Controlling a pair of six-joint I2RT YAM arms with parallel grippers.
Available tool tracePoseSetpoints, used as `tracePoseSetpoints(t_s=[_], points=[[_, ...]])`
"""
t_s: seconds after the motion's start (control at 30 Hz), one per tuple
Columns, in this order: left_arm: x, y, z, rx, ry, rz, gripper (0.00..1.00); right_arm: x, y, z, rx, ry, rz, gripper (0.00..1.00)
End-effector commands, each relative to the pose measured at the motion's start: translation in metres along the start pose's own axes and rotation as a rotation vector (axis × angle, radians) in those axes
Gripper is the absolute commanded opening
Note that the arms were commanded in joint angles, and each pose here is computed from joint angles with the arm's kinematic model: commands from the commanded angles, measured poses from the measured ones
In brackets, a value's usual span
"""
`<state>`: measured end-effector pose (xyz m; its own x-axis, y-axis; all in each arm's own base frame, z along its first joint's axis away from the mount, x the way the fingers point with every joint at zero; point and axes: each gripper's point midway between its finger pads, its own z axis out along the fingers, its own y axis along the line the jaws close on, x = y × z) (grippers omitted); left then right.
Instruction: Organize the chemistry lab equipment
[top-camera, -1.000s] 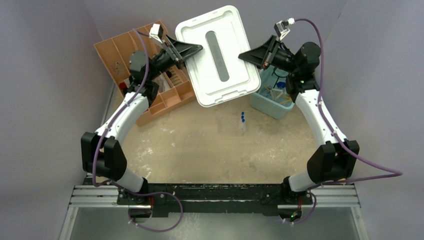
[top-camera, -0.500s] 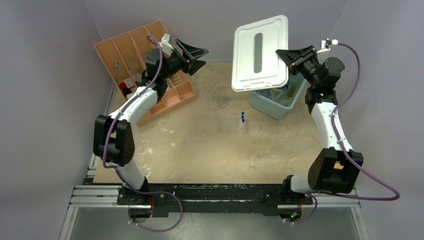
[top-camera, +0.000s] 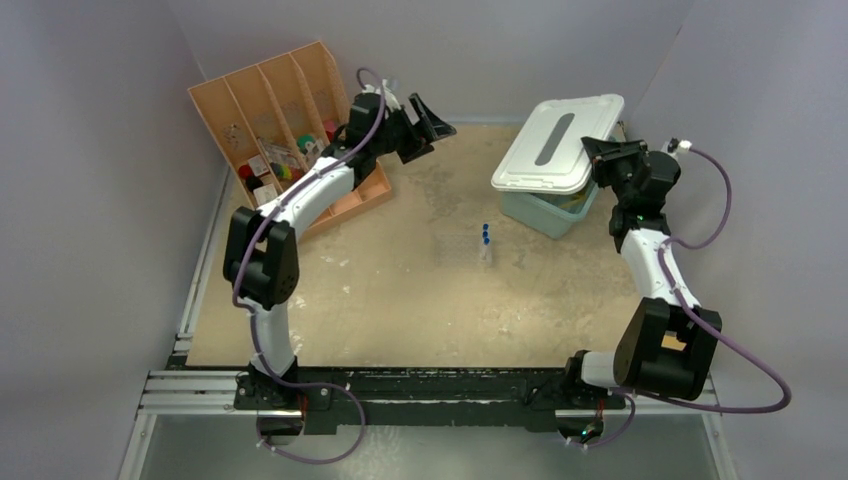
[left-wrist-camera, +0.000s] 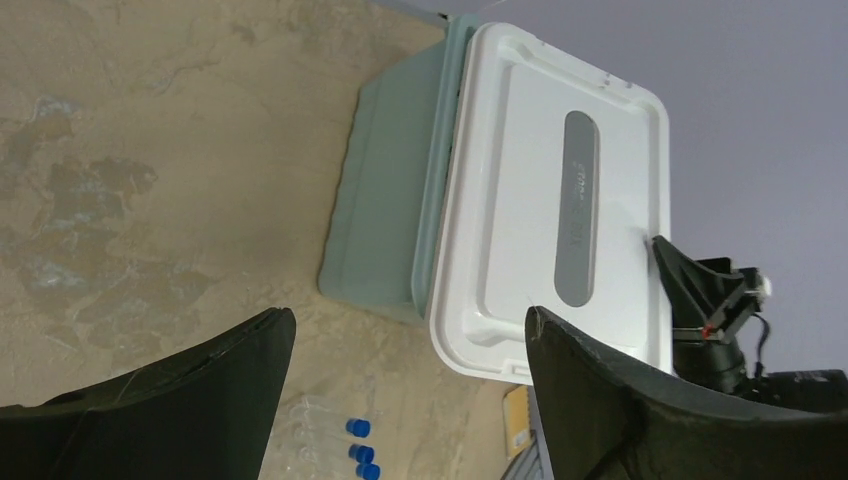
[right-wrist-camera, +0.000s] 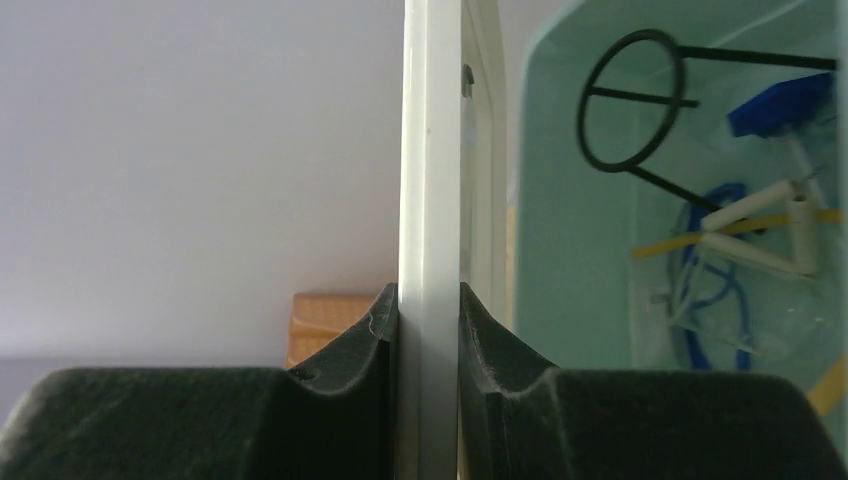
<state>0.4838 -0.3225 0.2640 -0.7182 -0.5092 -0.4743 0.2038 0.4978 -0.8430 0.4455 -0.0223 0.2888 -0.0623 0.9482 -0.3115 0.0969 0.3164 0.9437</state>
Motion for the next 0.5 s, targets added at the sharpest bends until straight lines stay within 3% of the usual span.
tracePoseSetpoints(t_s=[0.0, 0.27, 0.47], points=[[0.009, -0.001, 0.021, -0.06, 0.02, 0.184, 0.87, -0.036, 0.02, -0.009, -0.068, -0.164, -0.044, 0.0], [0.036, -0.002, 0.061, -0.021, 0.078, 0.183, 0.88, -0.03, -0.037, 0.0, 0.025, -0.117, -0.044, 0.0], [0.059, -0.013, 0.083, 0.048, 0.136, 0.08, 0.81, -0.018, -0.073, 0.003, 0.123, -0.065, -0.048, 0.25]])
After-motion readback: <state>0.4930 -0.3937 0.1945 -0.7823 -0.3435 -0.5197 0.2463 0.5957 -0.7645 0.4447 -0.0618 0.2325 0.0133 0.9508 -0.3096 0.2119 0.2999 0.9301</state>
